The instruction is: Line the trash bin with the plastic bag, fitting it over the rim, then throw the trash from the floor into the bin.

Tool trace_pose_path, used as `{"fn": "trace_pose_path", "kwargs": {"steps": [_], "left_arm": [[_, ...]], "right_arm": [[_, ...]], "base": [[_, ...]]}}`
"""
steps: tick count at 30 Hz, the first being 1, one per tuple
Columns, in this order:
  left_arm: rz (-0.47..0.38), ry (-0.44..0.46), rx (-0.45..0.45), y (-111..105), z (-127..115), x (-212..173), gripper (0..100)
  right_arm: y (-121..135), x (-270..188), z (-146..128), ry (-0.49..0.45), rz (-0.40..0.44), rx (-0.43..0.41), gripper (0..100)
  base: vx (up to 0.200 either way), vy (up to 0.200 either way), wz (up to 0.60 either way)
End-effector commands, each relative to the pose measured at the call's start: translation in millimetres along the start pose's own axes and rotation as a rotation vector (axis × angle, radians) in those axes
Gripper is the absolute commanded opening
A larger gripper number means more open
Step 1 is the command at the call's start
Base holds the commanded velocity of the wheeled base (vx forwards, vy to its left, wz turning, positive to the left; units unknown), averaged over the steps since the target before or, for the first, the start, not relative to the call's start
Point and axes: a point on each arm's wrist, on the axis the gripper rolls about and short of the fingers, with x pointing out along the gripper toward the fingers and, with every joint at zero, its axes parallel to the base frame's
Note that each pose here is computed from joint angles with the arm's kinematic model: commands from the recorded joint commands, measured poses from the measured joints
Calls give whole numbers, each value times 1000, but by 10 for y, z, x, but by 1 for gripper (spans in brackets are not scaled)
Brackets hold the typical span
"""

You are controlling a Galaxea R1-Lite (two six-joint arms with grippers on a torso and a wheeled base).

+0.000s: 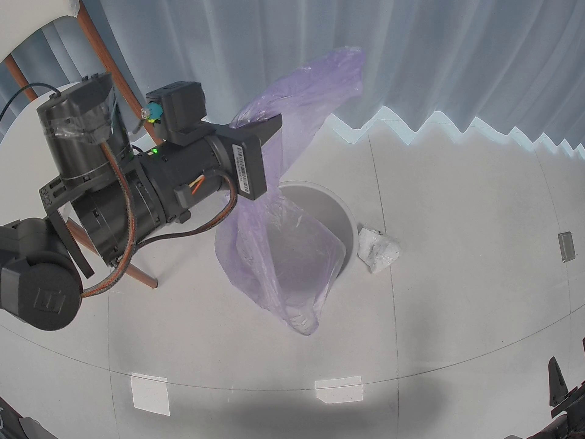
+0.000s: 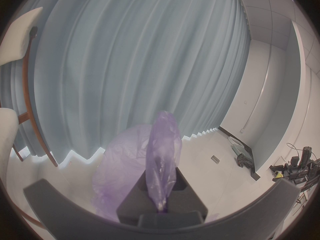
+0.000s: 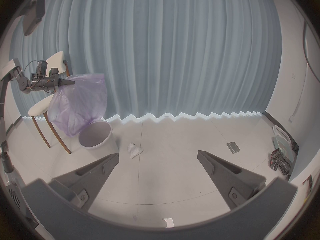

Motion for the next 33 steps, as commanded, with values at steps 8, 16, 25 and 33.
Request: {"fn": "trace_pose_path", "kwargs": {"steps": [8, 16, 25, 33], "left_arm": [[-38, 17, -6, -117, -62, 52, 0], [-59, 22, -9, -186, -90, 100, 0], [-86, 2, -13, -275, -67, 244, 0], [-105, -12, -24, -348, -54, 341, 0]], "right_arm": [[0, -1, -49, -1, 0, 0, 100], [0, -1, -49, -1, 0, 0, 100], [0, -1, -49, -1, 0, -2, 100], [0, -1, -49, -1, 0, 0, 100]], "base": [[0, 0, 0], [0, 0, 0], [0, 0, 0], [0, 0, 0]]}}
